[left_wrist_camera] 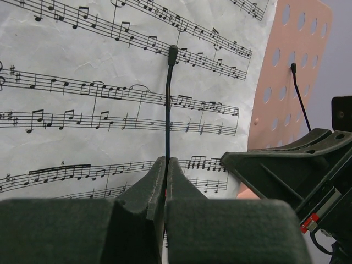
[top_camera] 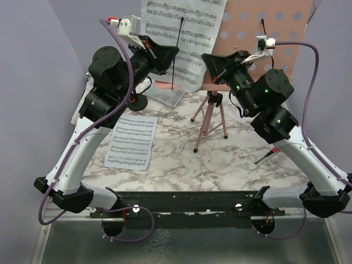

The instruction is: Pack up the instrument practice props

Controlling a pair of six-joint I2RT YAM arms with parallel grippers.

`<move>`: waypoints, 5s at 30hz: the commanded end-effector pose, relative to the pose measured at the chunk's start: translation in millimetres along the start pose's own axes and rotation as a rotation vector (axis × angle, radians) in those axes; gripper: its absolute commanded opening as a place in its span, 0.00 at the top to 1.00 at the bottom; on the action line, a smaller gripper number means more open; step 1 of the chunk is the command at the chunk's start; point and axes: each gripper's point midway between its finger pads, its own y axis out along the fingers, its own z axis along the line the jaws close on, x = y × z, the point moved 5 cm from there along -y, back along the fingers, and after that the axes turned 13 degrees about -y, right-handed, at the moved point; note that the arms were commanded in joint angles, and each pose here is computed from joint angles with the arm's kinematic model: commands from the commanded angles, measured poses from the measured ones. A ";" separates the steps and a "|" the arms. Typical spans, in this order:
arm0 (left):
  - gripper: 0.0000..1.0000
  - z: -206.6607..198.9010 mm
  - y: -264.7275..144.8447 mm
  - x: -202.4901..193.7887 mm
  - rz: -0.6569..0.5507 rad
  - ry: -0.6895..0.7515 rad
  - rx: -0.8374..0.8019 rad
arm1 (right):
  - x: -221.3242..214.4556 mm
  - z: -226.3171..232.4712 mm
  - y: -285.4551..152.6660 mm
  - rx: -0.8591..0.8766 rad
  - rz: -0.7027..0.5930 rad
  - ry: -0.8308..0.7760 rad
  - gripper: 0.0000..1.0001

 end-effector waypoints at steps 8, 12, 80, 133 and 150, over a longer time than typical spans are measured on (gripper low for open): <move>1.00 -5.6 -8.3 6.7 -0.030 0.010 -0.009 | 40.0 -13.2 -33.9 -0.056 -0.113 -0.062 1.00; 1.00 -4.5 -8.4 7.7 -0.037 0.014 -0.002 | 53.1 -19.4 -48.5 -0.081 -0.136 -0.083 1.00; 0.32 1.3 -85.4 -84.7 0.214 -0.331 -0.092 | 28.8 -41.8 -139.7 -0.074 0.018 -0.005 1.00; 1.00 3.9 -75.9 -124.5 0.129 -0.259 -0.065 | 8.5 -50.6 -155.5 -0.058 0.032 -0.064 0.87; 1.00 20.5 -151.5 -135.1 0.473 0.294 -0.124 | 58.0 -65.3 -188.6 -0.084 -0.107 -0.294 0.28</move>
